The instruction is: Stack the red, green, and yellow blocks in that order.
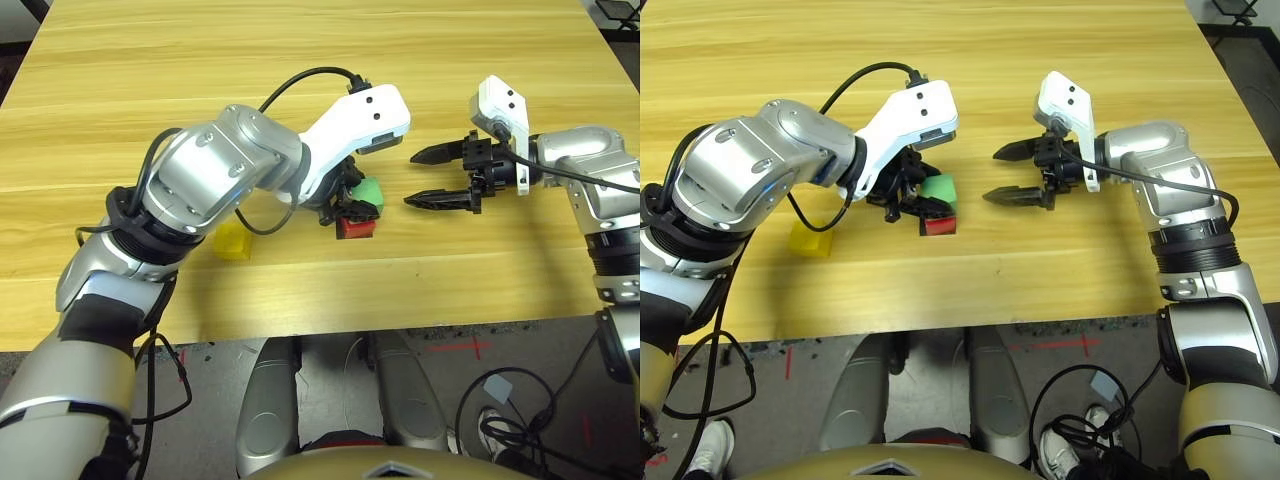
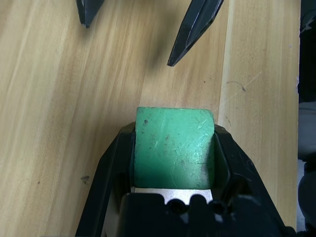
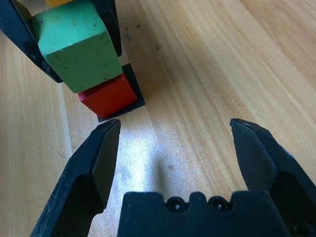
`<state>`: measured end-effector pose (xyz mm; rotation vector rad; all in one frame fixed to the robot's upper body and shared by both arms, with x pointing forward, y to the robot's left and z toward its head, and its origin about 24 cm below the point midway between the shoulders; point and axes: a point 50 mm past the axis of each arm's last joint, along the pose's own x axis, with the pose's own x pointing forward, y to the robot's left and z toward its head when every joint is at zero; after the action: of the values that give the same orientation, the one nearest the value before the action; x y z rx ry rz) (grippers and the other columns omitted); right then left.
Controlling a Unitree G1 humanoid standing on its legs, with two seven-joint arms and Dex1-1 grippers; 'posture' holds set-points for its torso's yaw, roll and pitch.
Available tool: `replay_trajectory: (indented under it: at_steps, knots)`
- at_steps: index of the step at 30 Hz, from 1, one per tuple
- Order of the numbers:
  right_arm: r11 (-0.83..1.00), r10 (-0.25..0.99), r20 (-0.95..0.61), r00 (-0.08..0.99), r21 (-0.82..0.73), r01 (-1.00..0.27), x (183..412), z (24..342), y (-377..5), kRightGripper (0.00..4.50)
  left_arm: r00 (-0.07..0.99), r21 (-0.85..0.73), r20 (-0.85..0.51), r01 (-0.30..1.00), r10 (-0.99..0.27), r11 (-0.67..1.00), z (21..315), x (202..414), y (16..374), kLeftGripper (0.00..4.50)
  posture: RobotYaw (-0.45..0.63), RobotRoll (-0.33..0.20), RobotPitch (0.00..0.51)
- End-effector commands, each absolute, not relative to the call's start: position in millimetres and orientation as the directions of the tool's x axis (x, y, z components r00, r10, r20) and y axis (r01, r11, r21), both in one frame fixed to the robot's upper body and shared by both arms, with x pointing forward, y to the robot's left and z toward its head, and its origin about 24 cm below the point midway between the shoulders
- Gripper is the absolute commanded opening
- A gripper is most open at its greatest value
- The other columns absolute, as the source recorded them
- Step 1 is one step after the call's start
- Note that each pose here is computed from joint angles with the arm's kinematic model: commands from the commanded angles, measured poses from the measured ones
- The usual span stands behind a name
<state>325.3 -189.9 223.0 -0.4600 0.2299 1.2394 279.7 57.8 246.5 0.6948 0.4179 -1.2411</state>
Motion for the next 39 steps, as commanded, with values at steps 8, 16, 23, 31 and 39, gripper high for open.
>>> replay_trajectory:
  at_steps: [8, 16, 23, 31, 39]
  knots:
    - [0.258, 0.853, -0.401, 0.333, -0.231, -0.938, 325.1, 228.7, -193.5, 4.50, 0.248, 0.226, -0.664, 0.966, -0.705, 0.127, 241.2, 272.1, 57.2, 3.05, 0.09, 0.015, 0.336]
    - [0.270, 0.848, -0.399, 0.349, -0.241, -0.932, 328.6, 230.3, -200.1, 4.50, 0.280, 0.212, -0.534, 0.958, -0.798, 0.195, 271.3, 270.7, 86.0, 4.46, 0.12, 0.015, 0.318]
    - [0.274, 0.845, -0.402, 0.353, -0.243, -0.931, 332.8, 232.5, -204.2, 4.50, 0.279, 0.274, -0.585, 0.952, -0.762, 0.138, 268.5, 258.4, 160.9, 4.46, 0.16, 0.014, 0.310]
    - [0.265, 0.843, -0.408, 0.351, -0.252, -0.931, 339.9, 236.7, -204.0, 4.50, 0.239, 0.297, -0.775, 0.955, -0.585, -0.003, 244.8, 241.0, 207.4, 4.46, 0.18, 0.004, 0.310]
    - [0.253, 0.848, -0.408, 0.338, -0.248, -0.935, 339.0, 238.6, -201.2, 4.50, 0.273, 0.333, -0.776, 0.943, -0.569, -0.002, 231.3, 245.5, 207.6, 4.46, 0.17, -0.007, 0.312]
